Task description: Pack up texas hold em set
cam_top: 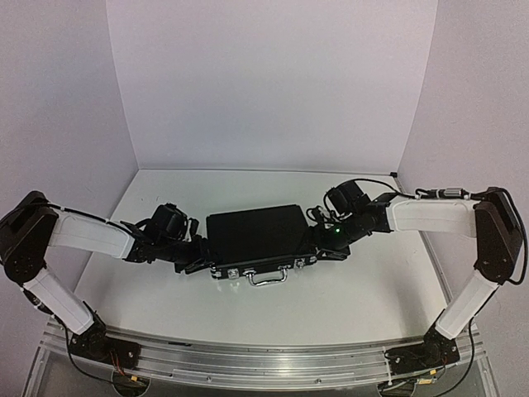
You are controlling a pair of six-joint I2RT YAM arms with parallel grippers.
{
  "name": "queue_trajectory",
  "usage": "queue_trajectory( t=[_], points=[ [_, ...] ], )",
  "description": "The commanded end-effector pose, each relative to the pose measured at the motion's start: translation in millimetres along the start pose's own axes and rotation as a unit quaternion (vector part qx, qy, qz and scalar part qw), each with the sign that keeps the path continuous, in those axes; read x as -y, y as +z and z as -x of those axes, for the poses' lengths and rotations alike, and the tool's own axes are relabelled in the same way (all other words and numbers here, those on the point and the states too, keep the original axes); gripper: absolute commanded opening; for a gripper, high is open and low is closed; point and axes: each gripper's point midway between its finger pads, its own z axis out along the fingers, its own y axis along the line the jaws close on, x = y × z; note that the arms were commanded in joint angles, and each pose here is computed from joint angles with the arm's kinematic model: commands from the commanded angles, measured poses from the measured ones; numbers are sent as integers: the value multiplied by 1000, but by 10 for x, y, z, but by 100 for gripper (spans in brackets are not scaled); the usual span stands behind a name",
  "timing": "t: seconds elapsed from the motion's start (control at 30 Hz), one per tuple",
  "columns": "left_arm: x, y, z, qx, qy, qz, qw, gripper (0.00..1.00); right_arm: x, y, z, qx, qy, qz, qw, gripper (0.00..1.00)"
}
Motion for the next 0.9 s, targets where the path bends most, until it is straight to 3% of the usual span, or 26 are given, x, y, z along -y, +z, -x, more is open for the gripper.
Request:
queue_trajectory(
  t=[0.0, 0.33, 0.6, 0.87],
  points=[
    [130, 118, -205, -36, 14, -12, 999, 41, 109, -69, 22, 25, 3, -38, 999, 72],
    [121, 100, -194, -32, 17, -2, 999, 40, 391, 14, -4, 29, 9, -100, 995, 60],
    [115, 109, -179, -30, 18, 2, 999, 40, 432, 137, -106, 1, 14, -97, 995, 46],
    [103, 140, -179, -32, 16, 5, 999, 40, 506, 194, -193, -15, 8, -104, 994, 43]
  ],
)
